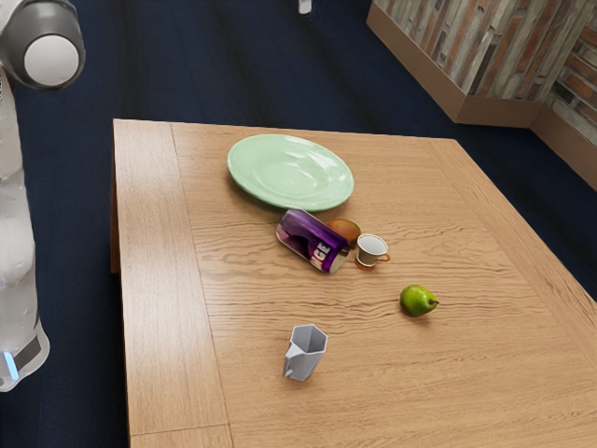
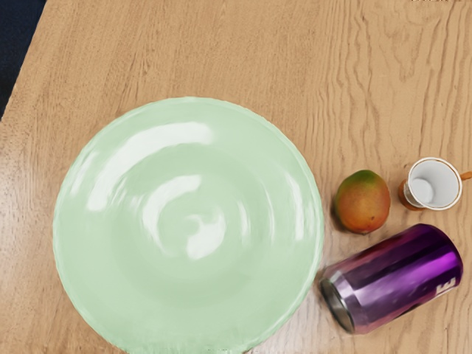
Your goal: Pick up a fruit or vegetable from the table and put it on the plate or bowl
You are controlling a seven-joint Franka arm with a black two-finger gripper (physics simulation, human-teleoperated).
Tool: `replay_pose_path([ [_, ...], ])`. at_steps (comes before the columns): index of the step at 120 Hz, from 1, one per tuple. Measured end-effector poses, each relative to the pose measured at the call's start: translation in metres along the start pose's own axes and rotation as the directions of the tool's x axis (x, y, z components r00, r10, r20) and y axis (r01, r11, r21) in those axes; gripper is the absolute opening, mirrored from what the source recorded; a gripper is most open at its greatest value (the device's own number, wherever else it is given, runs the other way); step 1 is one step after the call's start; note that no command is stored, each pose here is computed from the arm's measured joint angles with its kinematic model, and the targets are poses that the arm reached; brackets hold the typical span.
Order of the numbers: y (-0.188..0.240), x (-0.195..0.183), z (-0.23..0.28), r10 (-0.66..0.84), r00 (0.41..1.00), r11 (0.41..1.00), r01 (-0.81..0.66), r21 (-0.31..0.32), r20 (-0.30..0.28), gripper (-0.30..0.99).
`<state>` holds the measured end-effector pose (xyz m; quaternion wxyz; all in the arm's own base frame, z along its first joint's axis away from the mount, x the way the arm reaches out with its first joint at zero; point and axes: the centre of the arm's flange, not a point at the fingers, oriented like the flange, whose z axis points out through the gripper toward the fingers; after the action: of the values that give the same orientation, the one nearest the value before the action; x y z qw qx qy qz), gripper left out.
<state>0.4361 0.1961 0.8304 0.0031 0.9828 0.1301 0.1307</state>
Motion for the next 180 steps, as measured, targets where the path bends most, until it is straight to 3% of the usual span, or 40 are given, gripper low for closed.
replay_pose_path([
  [25,-0.112,-0.022,0.018,-0.211,0.974,0.976,0.203,0.083,0.088,0.67],
  [42,-0.136,-0.026,0.028,-0.247,0.961,0.967,0.236,0.092,0.124,0.68],
  [54,-0.088,-0.006,0.041,-0.137,0.979,0.990,0.128,0.064,0.150,0.68],
  [72,0.086,0.034,0.088,0.214,0.951,0.977,-0.213,-0.027,0.221,0.67],
  [78,0.119,0.033,0.094,0.277,0.933,0.961,-0.275,-0.044,0.230,0.67],
  [99,0.100,0.046,0.120,0.246,0.930,0.969,-0.244,-0.040,0.272,0.67],
  [129,0.159,0.062,0.162,0.356,0.892,0.934,-0.346,-0.087,0.278,0.67],
  [153,0.202,0.069,0.179,0.433,0.870,0.901,-0.417,-0.119,0.236,0.67],
  [180,0.266,0.074,0.201,0.530,0.834,0.846,-0.507,-0.167,0.151,0.67],
])
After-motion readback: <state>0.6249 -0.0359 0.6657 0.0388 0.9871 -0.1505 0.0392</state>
